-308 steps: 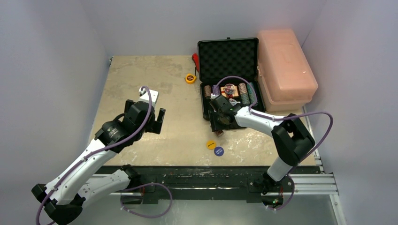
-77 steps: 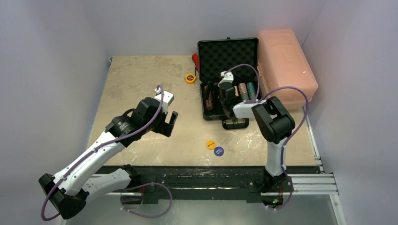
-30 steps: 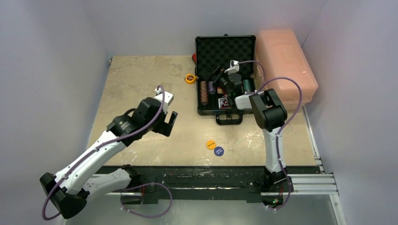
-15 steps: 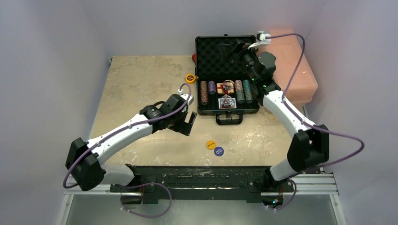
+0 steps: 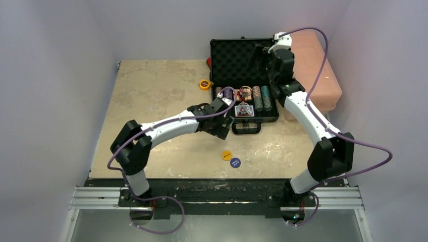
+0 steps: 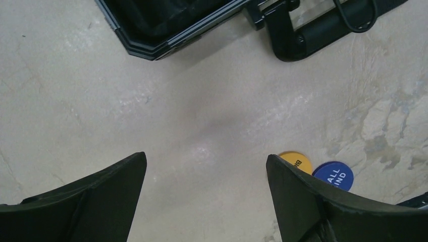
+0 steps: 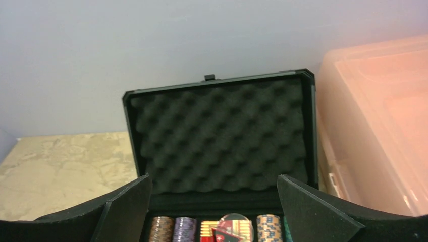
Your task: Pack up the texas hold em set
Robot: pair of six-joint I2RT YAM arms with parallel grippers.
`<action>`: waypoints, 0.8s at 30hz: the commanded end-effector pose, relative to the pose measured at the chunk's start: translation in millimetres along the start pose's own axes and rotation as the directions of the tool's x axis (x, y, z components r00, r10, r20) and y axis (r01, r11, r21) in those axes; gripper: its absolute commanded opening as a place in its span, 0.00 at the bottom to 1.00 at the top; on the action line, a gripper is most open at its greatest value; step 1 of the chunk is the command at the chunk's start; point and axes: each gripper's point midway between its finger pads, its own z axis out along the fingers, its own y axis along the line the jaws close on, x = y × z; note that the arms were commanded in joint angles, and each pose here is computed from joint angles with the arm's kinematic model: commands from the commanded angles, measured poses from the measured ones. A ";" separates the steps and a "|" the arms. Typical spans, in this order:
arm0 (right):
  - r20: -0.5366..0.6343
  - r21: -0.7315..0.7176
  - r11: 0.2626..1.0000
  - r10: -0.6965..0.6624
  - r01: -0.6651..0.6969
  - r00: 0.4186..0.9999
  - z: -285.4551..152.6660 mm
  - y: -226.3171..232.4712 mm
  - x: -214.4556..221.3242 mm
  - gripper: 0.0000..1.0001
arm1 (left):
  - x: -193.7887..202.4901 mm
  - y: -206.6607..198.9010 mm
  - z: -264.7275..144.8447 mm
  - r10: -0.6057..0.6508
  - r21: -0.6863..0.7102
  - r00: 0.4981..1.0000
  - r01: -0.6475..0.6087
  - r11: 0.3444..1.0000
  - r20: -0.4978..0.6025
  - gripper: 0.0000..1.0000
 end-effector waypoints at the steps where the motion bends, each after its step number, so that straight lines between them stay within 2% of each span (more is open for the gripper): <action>1: 0.044 0.059 0.998 -0.027 0.025 0.999 -8.7 -20.0 -27.1 0.99 | -22.6 -29.8 -6.6 0.005 0.036 0.997 -0.008 0.999 0.076 0.88; 4: 0.047 0.066 0.998 -0.024 0.021 0.999 -10.6 -26.1 -28.5 0.99 | -4.5 -44.3 -3.0 0.033 0.075 0.999 -0.036 0.997 0.044 0.88; 10: 0.058 0.066 0.998 -0.022 0.019 0.998 -15.6 -31.9 -34.5 0.99 | 35.8 -69.1 0.0 0.182 0.166 0.983 -0.179 0.970 -0.003 0.86; 19: 0.064 0.046 0.999 -0.012 0.009 0.998 -19.0 -30.4 -37.0 0.99 | 76.9 -79.9 6.2 0.285 0.215 0.956 -0.263 0.941 -0.077 0.82; 24: 0.067 0.047 0.999 -0.012 0.009 0.998 -19.8 -31.7 -37.8 0.99 | 86.7 -82.6 15.7 0.327 0.186 0.939 -0.304 0.934 -0.108 0.80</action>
